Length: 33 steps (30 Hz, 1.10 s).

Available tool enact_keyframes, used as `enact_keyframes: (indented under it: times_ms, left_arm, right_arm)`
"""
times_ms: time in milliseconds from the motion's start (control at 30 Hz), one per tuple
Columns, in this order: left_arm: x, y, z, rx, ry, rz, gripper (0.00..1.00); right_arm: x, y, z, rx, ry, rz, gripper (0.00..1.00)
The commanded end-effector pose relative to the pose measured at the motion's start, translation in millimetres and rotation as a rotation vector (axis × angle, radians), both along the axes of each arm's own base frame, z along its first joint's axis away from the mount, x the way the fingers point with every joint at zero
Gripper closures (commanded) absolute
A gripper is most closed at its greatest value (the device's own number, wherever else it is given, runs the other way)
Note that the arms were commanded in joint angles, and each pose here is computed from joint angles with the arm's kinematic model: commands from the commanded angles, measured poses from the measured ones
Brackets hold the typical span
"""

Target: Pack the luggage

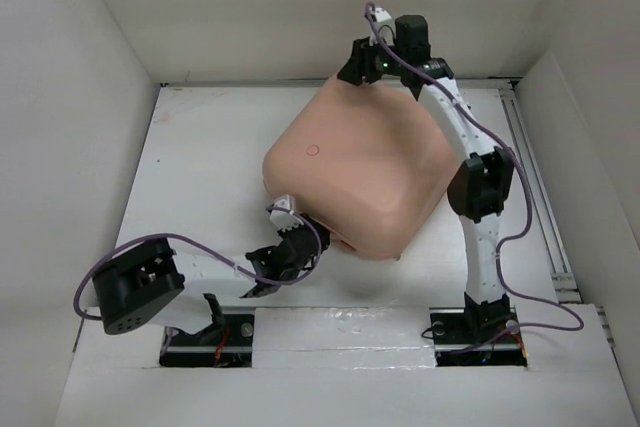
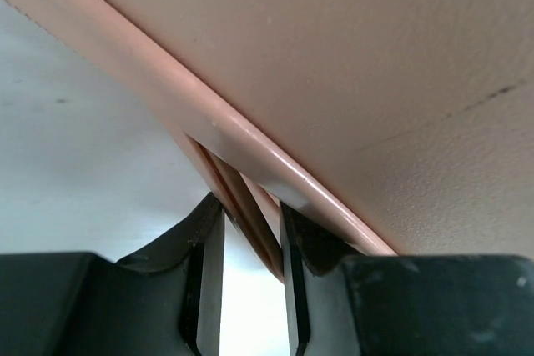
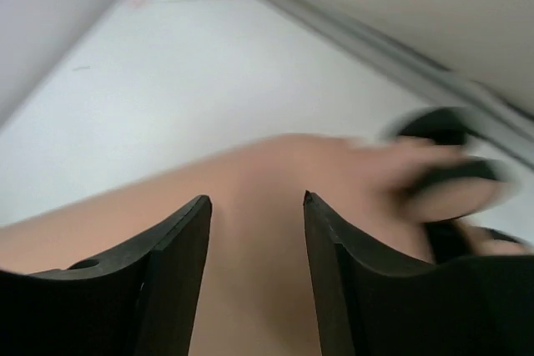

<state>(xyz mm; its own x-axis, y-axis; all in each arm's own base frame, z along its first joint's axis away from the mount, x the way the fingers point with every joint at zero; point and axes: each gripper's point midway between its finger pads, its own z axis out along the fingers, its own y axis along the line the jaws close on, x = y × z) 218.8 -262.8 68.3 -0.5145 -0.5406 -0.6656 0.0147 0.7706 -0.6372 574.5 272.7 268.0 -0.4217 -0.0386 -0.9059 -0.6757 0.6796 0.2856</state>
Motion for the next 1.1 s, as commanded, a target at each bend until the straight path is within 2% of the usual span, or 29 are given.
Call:
enact_keyframes:
  times_ms: [0, 67, 100, 133, 167, 200, 233, 267, 300, 333, 367, 400, 433, 467, 500, 533, 567, 633, 733, 767, 800, 933, 1033, 1067]
  left_arm:
    - [-10.5, -64.7, 42.2, -0.114, -0.039, -0.19, 1.0]
    - [-6.8, -72.4, 43.6, -0.104, -0.045, -0.195, 1.0]
    - [-1.9, -77.8, 52.3, -0.109, -0.064, -0.188, 1.0]
    - [-0.7, -80.4, 53.4, -0.11, -0.065, -0.188, 1.0]
    - [-0.6, -80.2, 53.2, -0.102, -0.069, -0.191, 1.0]
    - [2.0, -86.0, 61.7, -0.133, -0.086, -0.19, 1.0]
    - [2.6, -87.0, 64.6, -0.137, -0.097, -0.193, 1.0]
    - [3.6, -89.2, 65.0, -0.137, -0.097, -0.193, 1.0]
    - [4.3, -90.7, 62.4, -0.137, -0.097, -0.193, 1.0]
    - [9.5, -92.3, 64.7, -0.148, -0.101, -0.188, 1.0]
    - [9.1, -97.9, 66.1, -0.154, -0.097, -0.203, 1.0]
    - [17.4, -93.4, 57.4, -0.136, -0.084, -0.188, 1.0]
    - [20.6, -96.1, 64.0, -0.157, -0.092, -0.191, 1.0]
    - [21.0, -96.9, 66.2, -0.164, -0.097, -0.191, 1.0]
    - [23.7, -96.2, 67.8, -0.165, -0.104, -0.195, 1.0]
    - [24.2, -96.6, 69.9, -0.162, -0.116, -0.2, 1.0]
    - [24.2, -96.6, 69.9, -0.162, -0.116, -0.2, 1.0]
    - [23.0, -97.7, 69.8, -0.164, -0.114, -0.208, 1.0]
    - [18.6, -93.8, 62.9, -0.154, -0.102, -0.22, 1.0]
    - [17.4, -91.5, 65.1, -0.159, -0.105, -0.22, 1.0]
    - [15.2, -87.2, 56.7, -0.142, -0.094, -0.22, 1.0]
    - [14.2, -78.0, 67.6, -0.167, -0.118, -0.201, 1.0]
    - [11.8, -72.9, 71.2, -0.169, -0.129, -0.204, 1.0]
    - [11.8, -72.9, 71.2, -0.169, -0.129, -0.204, 1.0]
  right_arm:
    - [-88.0, 44.5, 136.5, 0.154, -0.237, 0.235, 0.45]
    - [-102.0, 22.7, 160.5, 0.163, -0.271, 0.226, 0.44]
    - [-125.5, 8.7, 195.8, 0.175, -0.334, 0.218, 0.42]
    - [-138.7, 0.0, 209.7, 0.181, -0.366, 0.219, 0.42]
    - [-142.3, -8.1, 183.6, 0.165, -0.305, 0.196, 0.42]
    - [-181.0, -26.4, 216.7, 0.172, -0.397, 0.179, 0.45]
    - [-195.6, -33.7, 222.8, 0.183, -0.459, 0.159, 0.49]
    - [-206.6, -42.8, 217.1, 0.179, -0.469, 0.086, 0.54]
    - [-213.9, -47.3, 154.2, 0.146, -0.35, 0.036, 0.62]
    - [-263.3, -63.6, 178.3, 0.198, -0.427, -0.008, 0.71]
    - [-282.0, -67.4, 173.2, 0.233, -0.461, -0.04, 0.72]
    - [-288.7, -67.7, 106.1, 0.209, -0.352, -0.124, 0.75]
    - [-319.3, -87.9, 114.5, 0.274, -0.394, -0.192, 0.83]
    - [-326.2, -100.5, 86.1, 0.298, -0.294, -0.287, 0.83]
    - [-319.8, -133.8, 59.6, 0.285, -0.243, -0.5, 0.83]
    - [-326.2, -172.7, 0.3, 0.251, -0.132, -0.704, 0.78]
    - [-333.3, -176.6, 12.1, 0.301, -0.157, -0.705, 0.73]
    - [-331.6, -214.9, -11.2, 0.256, -0.145, -0.874, 0.69]
    - [-316.8, -252.5, -24.7, 0.181, -0.088, -1.055, 0.77]
    - [-311.3, -263.8, -19.2, 0.169, -0.09, -1.11, 0.83]
    - [-300.6, -270.9, -34.0, 0.126, -0.036, -1.154, 0.86]
    - [-254.9, -305.8, -52.9, 0.157, 0.013, -1.247, 0.87]
    - [-233.0, -317.6, -100.4, 0.157, 0.137, -1.211, 0.87]
    - [-218.4, -305.2, -94.3, 0.194, 0.111, -1.093, 0.87]
